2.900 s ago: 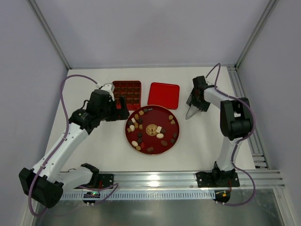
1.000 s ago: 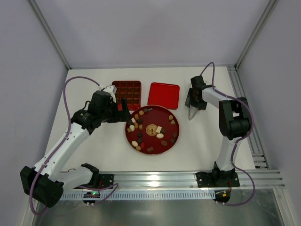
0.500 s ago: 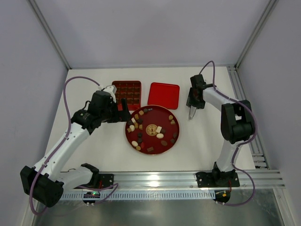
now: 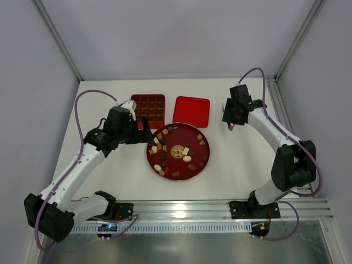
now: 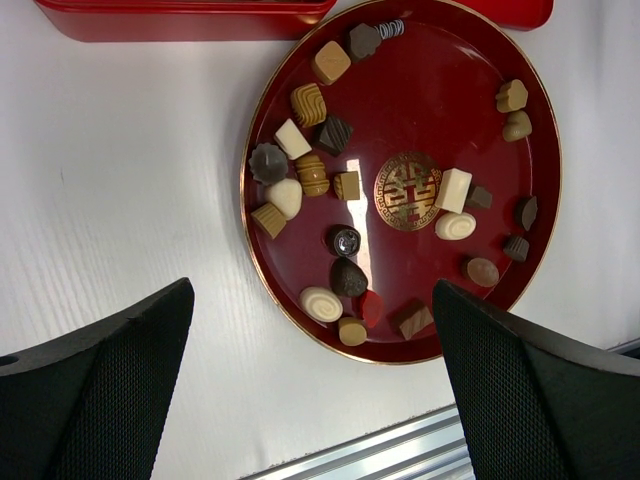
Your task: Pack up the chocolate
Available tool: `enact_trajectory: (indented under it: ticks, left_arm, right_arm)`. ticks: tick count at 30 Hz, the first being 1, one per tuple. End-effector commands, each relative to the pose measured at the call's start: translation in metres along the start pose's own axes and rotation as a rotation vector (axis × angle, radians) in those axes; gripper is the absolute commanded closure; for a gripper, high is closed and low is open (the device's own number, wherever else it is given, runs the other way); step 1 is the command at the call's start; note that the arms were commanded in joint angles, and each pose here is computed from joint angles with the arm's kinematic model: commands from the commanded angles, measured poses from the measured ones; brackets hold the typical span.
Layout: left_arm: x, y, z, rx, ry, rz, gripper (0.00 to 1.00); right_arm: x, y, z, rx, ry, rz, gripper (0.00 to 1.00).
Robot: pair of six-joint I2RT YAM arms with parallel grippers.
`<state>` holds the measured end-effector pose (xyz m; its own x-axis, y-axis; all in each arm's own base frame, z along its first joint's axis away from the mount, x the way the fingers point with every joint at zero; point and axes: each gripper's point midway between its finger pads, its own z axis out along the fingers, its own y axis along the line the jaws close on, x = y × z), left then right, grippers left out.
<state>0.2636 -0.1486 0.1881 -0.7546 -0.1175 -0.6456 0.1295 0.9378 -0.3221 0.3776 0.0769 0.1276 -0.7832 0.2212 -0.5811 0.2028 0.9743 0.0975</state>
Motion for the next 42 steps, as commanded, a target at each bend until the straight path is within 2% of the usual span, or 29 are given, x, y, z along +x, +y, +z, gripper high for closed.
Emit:
enact_trajectory:
  ticks: [1, 7, 16, 28, 34, 42]
  left_arm:
    - [-0.008, -0.002, 0.0, 0.008, -0.04, 0.008, 0.01]
    - [-0.006, 0.0, 0.001, 0.004, -0.035, 0.01, 0.0]
    - [-0.008, 0.004, 0.001, -0.019, -0.048, 0.009, 0.0]
    - [-0.008, 0.005, 0.003, -0.026, -0.046, 0.005, 0.0]
    - [-0.01, 0.006, 0.002, -0.032, -0.056, 0.004, 0.0]
    - [-0.009, 0.006, 0.002, -0.032, -0.056, 0.006, 0.0]
  right_arm:
    - [0.002, 0.0, -0.023, -0.024, -0.021, -0.014, 0.5]
    - [-0.002, 0.005, -0.05, -0.064, -0.054, -0.019, 0.55]
    - [0.013, 0.029, -0.104, -0.176, -0.085, -0.059, 0.54]
    - [0.076, 0.073, -0.163, -0.354, -0.017, -0.176, 0.55]
    - [0.113, 0.089, -0.176, -0.402, 0.045, -0.259, 0.57]
    - [0.15, 0.088, -0.175, -0.399, 0.116, -0.333, 0.59]
